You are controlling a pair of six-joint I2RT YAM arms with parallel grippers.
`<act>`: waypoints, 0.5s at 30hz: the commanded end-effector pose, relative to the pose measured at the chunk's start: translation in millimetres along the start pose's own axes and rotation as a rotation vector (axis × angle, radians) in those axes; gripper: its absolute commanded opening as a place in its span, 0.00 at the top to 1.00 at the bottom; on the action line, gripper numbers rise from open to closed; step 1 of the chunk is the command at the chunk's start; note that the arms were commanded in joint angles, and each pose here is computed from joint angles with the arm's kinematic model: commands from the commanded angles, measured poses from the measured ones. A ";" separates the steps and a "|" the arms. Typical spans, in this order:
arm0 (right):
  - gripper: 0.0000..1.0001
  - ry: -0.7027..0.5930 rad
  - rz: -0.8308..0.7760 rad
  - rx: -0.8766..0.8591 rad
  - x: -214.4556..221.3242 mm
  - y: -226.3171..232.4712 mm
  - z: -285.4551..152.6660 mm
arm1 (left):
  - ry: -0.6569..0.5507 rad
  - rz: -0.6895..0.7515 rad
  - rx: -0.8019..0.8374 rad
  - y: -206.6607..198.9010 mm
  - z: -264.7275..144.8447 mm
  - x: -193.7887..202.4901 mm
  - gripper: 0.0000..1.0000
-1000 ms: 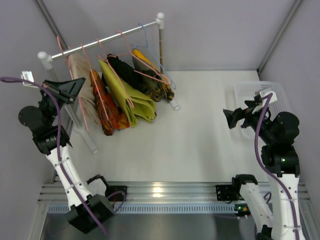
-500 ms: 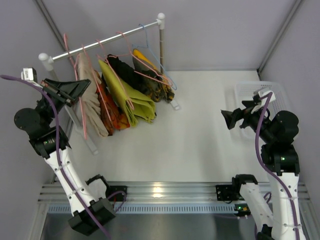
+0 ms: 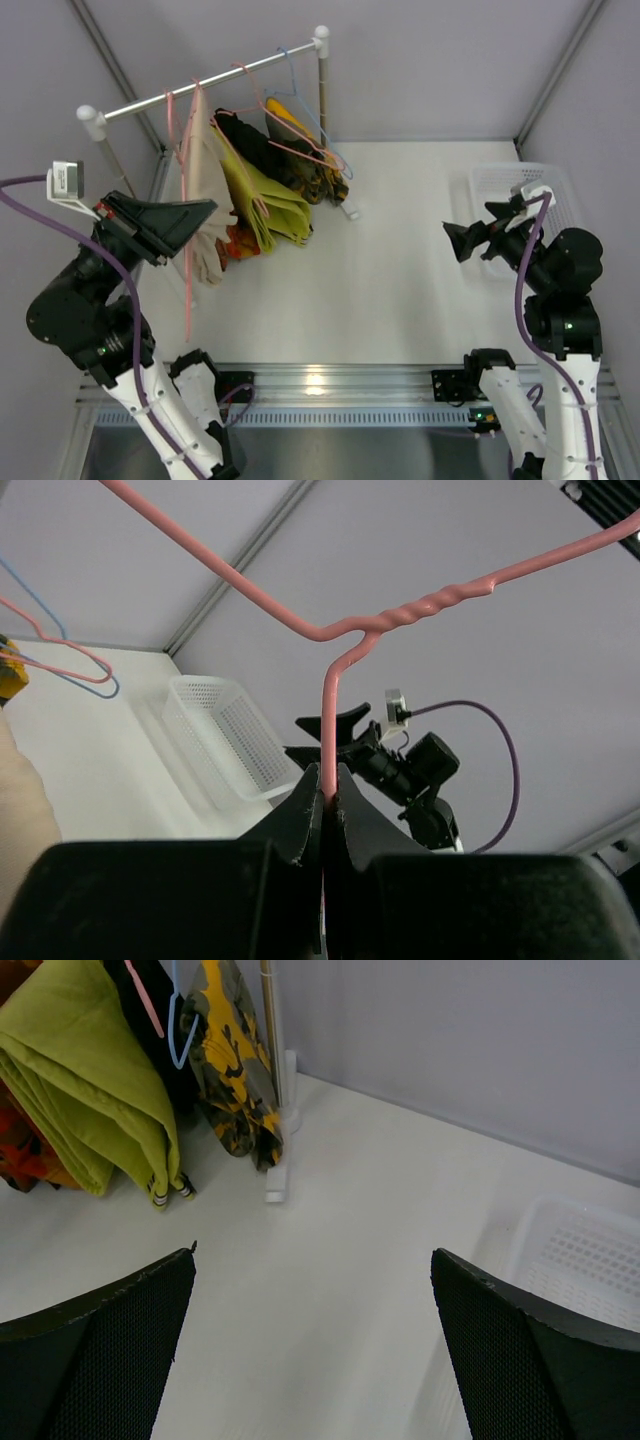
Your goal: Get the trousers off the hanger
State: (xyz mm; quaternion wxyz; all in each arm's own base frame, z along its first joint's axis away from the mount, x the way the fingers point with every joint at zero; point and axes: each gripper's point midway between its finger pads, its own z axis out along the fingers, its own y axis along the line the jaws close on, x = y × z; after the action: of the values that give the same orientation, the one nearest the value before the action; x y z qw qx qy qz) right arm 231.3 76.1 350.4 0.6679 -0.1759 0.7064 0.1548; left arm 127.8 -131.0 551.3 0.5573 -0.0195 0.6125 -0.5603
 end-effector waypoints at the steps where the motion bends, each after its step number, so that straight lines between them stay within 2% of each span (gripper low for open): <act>1: 0.01 -0.080 -0.046 0.004 -31.0 2.8 -10.4 | 0.017 0.172 0.076 -44.0 -6.1 17.7 1.00; 6: 0.01 -0.092 -0.040 -0.005 -33.7 6.3 -13.0 | -0.015 0.208 0.146 -76.1 -8.1 17.6 1.00; 10: 0.01 -0.120 -0.042 -0.002 -39.6 8.2 -17.0 | -0.091 0.173 0.218 -90.0 -5.5 -0.3 1.00; 15: 0.01 -0.117 -0.038 0.012 -38.0 6.8 -18.5 | -0.151 0.206 0.272 -100.6 0.9 -24.3 1.00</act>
State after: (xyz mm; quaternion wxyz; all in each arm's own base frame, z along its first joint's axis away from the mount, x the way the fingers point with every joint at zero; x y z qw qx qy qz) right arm 218.7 77.7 364.6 0.6860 -0.1767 0.6883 0.1563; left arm 83.2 -156.3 602.4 0.5982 0.0450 0.5548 -0.5765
